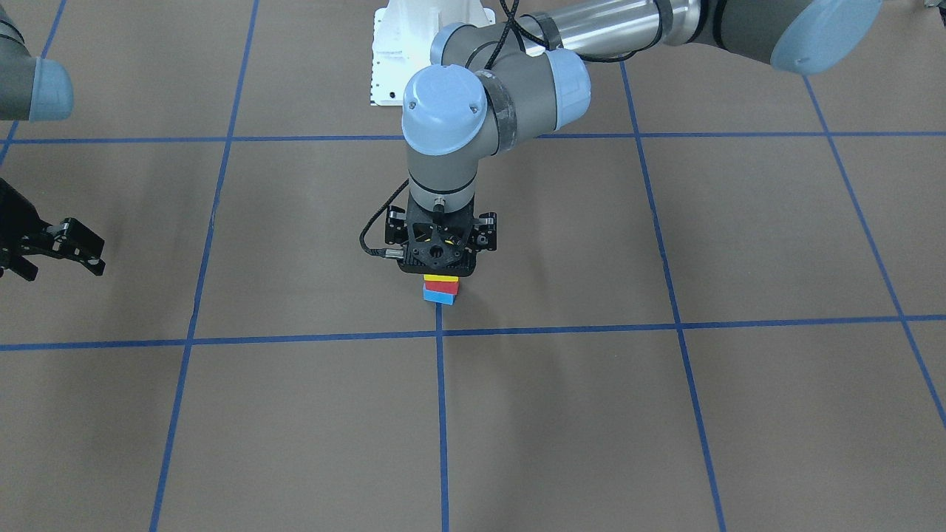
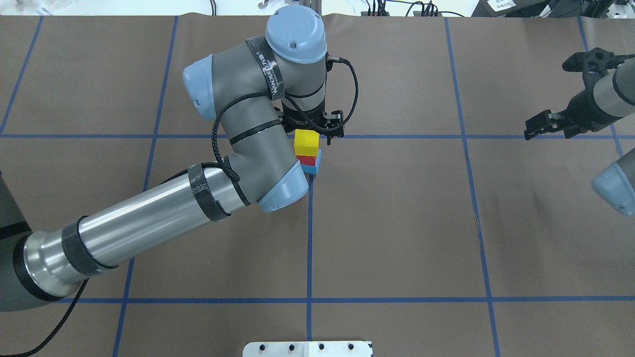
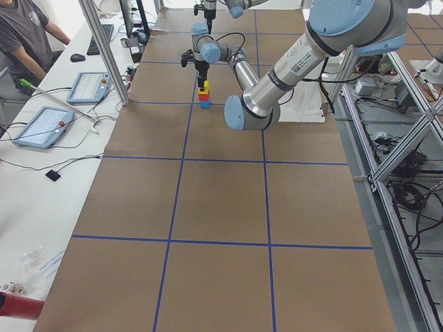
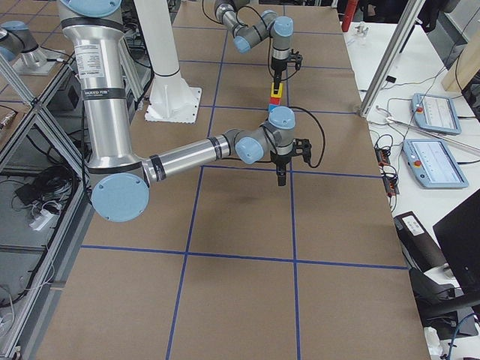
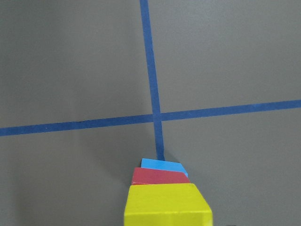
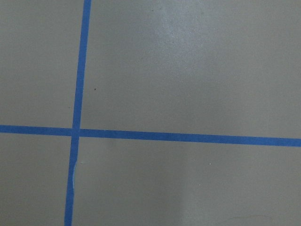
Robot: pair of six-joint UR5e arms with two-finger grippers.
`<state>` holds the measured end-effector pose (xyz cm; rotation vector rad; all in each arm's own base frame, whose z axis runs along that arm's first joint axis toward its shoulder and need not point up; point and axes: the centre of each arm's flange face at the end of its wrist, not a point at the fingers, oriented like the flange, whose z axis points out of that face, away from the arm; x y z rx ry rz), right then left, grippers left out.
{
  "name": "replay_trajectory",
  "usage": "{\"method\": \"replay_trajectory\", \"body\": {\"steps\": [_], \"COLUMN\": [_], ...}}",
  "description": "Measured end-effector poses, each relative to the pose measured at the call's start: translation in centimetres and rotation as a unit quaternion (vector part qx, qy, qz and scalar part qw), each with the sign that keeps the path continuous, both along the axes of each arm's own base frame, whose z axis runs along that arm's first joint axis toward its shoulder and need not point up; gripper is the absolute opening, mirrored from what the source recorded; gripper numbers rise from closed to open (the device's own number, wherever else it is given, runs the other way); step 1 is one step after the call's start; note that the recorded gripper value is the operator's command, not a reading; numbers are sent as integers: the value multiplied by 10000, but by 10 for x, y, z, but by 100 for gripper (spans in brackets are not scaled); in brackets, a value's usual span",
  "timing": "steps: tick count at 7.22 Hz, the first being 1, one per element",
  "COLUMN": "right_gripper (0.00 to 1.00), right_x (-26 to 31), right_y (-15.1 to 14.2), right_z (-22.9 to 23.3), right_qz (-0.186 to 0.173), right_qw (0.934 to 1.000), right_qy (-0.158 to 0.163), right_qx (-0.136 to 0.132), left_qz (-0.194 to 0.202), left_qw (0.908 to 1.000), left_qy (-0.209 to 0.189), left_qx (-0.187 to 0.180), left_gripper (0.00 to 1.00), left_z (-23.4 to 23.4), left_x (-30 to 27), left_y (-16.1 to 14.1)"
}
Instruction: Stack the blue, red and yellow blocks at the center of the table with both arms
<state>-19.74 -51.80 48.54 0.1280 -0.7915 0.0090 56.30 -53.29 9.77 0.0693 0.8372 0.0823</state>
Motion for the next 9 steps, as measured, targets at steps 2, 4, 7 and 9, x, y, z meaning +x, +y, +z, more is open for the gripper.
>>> {"method": "replay_trajectory", "body": {"steps": [2, 4, 7, 9], "right_gripper": [100, 100, 100, 100], "right_x": [1, 15, 56, 92], "right_y": [0, -3, -11, -16], "right_z": [1, 7, 12, 31], "right_qz": [4, 96, 279, 119], "right_qw": [10000, 9999, 9994, 9992], "right_qy": [8, 37, -138, -356], "right_qx": [-2, -31, -121, -128], "left_qz": [-110, -132, 317, 506], "left_qw": [9999, 9995, 9957, 9958], "left_qy": [35, -120, -610, -515], "left_qx": [23, 274, 625, 568], "left_gripper": [99, 99, 99, 99], "left_z": [-12, 51, 229, 350], "left_x": [-58, -166, -351, -467], "left_y": [19, 43, 34, 19]}}
